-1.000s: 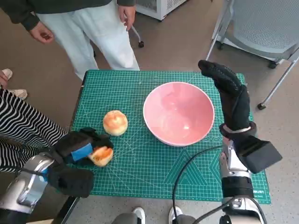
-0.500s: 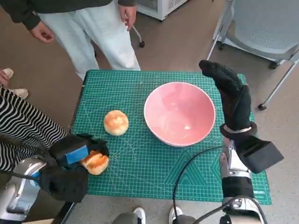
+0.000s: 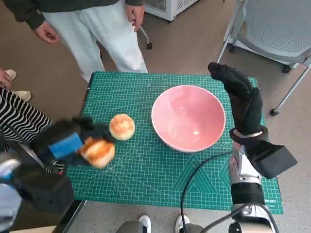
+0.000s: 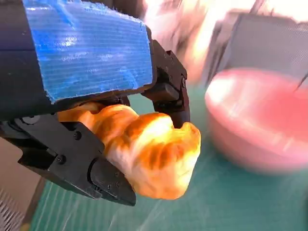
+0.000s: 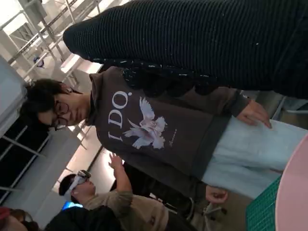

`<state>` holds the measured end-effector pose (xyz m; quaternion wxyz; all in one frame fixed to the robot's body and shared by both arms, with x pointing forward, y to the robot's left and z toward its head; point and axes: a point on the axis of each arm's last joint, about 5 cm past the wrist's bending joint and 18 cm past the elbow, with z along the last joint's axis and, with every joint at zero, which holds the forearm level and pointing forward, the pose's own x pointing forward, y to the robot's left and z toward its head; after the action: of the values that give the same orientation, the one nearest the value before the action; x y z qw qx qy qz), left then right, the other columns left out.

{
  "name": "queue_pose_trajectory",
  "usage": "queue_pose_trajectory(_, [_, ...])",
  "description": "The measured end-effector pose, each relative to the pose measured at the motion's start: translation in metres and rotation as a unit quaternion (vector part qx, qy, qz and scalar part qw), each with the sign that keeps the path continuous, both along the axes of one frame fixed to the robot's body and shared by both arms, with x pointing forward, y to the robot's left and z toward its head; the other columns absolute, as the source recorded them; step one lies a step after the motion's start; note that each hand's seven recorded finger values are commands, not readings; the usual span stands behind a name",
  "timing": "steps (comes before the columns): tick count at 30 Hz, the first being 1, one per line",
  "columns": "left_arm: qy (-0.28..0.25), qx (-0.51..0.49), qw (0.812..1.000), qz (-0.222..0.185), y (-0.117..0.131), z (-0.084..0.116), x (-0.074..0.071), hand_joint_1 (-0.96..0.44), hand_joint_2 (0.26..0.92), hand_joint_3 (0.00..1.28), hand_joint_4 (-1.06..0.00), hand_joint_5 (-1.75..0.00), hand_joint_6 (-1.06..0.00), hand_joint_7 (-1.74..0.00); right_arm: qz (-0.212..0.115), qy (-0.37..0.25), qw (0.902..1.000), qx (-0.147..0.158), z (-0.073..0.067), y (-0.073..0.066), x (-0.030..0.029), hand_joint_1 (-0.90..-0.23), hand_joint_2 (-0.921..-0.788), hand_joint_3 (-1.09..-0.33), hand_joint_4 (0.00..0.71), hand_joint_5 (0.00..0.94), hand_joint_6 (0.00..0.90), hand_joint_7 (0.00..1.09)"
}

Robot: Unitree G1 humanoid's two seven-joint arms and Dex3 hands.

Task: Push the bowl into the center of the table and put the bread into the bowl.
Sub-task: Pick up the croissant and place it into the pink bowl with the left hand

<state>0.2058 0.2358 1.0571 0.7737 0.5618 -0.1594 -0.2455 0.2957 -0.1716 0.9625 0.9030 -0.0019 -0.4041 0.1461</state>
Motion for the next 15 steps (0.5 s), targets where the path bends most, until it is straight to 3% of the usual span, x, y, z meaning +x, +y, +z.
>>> queue_pose_trajectory(4, [-0.044, -0.024, 0.999, -0.016, -0.009, 0.012, 0.006, 0.0, 0.916, 0.09, -0.66, -1.24, -0.62, -1.14, 0.003, 0.0, 1.0, -0.002, 0.0, 0.0, 0.0009, -0.683, -0.921, -0.709, 0.161, 0.004, -0.001, 0.59])
queue_pose_trajectory(9, [-0.053, -0.029, 0.998, -0.025, -0.013, 0.015, 0.009, 0.0, 0.911, 0.09, -0.67, -1.21, -0.63, -1.14, 0.001, 0.0, 1.0, -0.002, 0.0, -0.002, 0.001, -0.679, -0.921, -0.706, 0.161, 0.004, -0.001, 0.6])
queue_pose_trajectory(13, [-0.073, -0.071, 0.994, -0.051, -0.033, 0.013, 0.03, 0.0, 0.9, 0.08, -0.71, -1.17, -0.66, -1.12, -0.011, -0.004, 0.9999, -0.006, 0.002, -0.011, 0.0002, -0.675, -0.921, -0.699, 0.162, 0.004, -0.001, 0.6])
queue_pose_trajectory(15, [-0.086, -0.088, 0.99, -0.064, -0.045, 0.013, 0.042, 0.0, 0.894, 0.08, -0.73, -1.14, -0.67, -1.11, -0.008, -0.007, 0.9999, -0.006, 0.003, -0.009, 0.001, -0.676, -0.921, -0.696, 0.162, 0.004, -0.001, 0.6])
